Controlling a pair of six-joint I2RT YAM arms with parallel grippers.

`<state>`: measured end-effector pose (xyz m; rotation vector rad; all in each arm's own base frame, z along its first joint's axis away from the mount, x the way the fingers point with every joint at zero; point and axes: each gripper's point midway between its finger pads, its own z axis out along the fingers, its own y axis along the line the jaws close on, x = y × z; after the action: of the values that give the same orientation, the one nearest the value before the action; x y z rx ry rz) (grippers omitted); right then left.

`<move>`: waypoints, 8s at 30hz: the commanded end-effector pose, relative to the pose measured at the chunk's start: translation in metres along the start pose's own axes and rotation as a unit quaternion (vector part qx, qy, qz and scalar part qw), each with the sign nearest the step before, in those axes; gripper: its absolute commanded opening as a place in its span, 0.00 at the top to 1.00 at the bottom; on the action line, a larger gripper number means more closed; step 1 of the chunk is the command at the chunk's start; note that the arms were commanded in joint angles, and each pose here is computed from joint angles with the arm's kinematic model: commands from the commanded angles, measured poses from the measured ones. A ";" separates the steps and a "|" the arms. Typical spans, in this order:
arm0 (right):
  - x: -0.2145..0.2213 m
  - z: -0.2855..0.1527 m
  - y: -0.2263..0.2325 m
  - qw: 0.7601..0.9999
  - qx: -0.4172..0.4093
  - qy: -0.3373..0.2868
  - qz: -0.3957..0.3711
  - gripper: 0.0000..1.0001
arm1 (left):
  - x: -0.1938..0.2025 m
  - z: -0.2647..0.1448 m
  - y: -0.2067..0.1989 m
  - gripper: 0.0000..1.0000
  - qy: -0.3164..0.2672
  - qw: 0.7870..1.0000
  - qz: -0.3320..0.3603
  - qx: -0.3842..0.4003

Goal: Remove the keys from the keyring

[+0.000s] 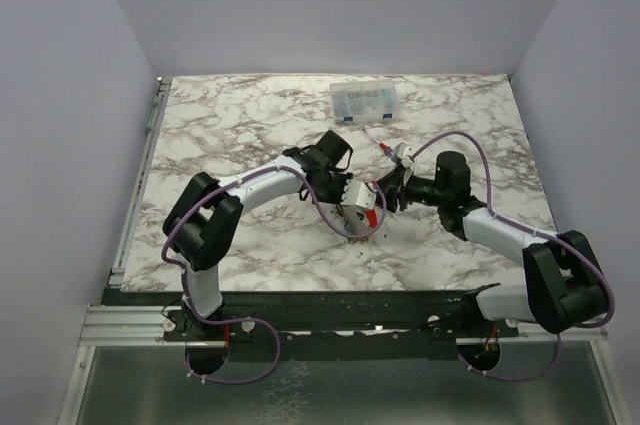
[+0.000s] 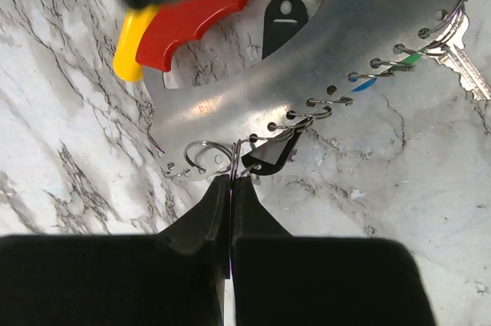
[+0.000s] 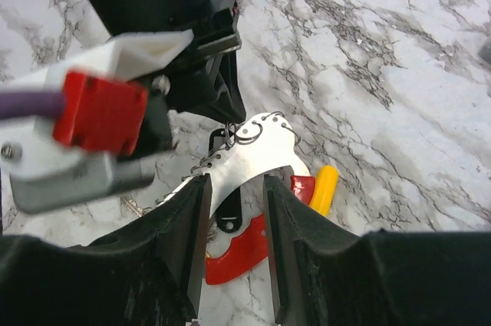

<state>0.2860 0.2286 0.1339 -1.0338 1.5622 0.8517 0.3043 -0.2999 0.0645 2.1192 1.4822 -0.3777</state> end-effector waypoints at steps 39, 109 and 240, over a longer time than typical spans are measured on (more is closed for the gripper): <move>0.026 0.001 -0.008 0.972 -0.132 0.047 0.189 0.65 | -0.017 -0.008 -0.014 1.00 0.017 0.988 0.152 -0.003; 0.050 0.070 0.035 0.927 -0.213 0.148 0.272 0.70 | -0.038 -0.010 -0.001 1.00 -0.043 0.988 0.146 -0.009; -0.013 0.035 0.049 0.982 -0.189 -0.009 0.023 0.99 | -0.065 -0.040 -0.010 0.67 -0.183 0.979 -0.039 -0.086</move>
<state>0.2515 0.2782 0.1245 -1.2362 1.5629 1.2788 0.2695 -0.3187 0.1240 1.7673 1.3429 -0.5201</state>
